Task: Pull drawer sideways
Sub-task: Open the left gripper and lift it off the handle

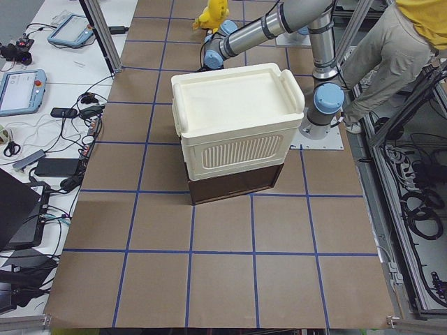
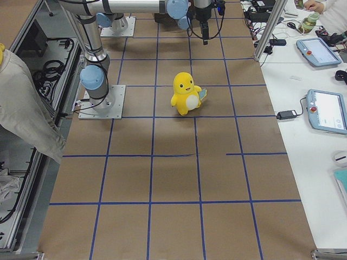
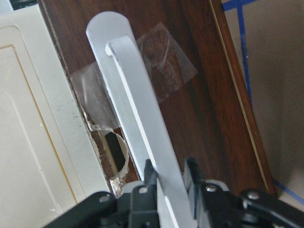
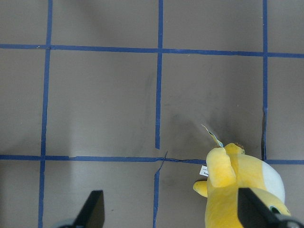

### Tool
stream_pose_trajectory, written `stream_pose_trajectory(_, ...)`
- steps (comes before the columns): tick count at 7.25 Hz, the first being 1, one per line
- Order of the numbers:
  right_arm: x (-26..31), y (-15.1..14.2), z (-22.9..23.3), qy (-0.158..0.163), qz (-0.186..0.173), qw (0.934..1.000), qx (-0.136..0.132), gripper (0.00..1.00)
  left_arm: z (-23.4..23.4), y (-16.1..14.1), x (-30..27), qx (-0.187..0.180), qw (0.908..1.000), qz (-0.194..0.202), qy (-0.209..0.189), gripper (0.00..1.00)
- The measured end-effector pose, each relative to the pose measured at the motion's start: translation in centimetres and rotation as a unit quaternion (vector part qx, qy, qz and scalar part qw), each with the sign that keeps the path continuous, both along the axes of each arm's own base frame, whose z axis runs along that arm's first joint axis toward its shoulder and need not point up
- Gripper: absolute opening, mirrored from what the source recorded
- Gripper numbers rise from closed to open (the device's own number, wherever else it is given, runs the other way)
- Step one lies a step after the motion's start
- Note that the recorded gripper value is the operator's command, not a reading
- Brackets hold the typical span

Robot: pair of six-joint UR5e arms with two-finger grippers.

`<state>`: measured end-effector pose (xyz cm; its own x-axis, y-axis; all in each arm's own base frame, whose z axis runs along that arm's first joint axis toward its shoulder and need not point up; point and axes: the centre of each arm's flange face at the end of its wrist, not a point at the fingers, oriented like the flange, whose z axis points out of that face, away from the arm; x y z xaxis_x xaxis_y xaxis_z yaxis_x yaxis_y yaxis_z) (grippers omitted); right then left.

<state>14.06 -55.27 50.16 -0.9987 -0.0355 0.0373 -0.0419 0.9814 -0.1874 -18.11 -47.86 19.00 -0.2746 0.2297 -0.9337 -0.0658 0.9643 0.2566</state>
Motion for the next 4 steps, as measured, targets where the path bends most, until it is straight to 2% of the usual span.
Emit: stream_pose_trajectory(4, 0.0, 0.0, 0.0, 0.000, 0.000, 1.0000, 0.000, 1.00, 3.0, -1.3, 0.5, -0.021, 0.9997, 0.005, 0.010, 1.00)
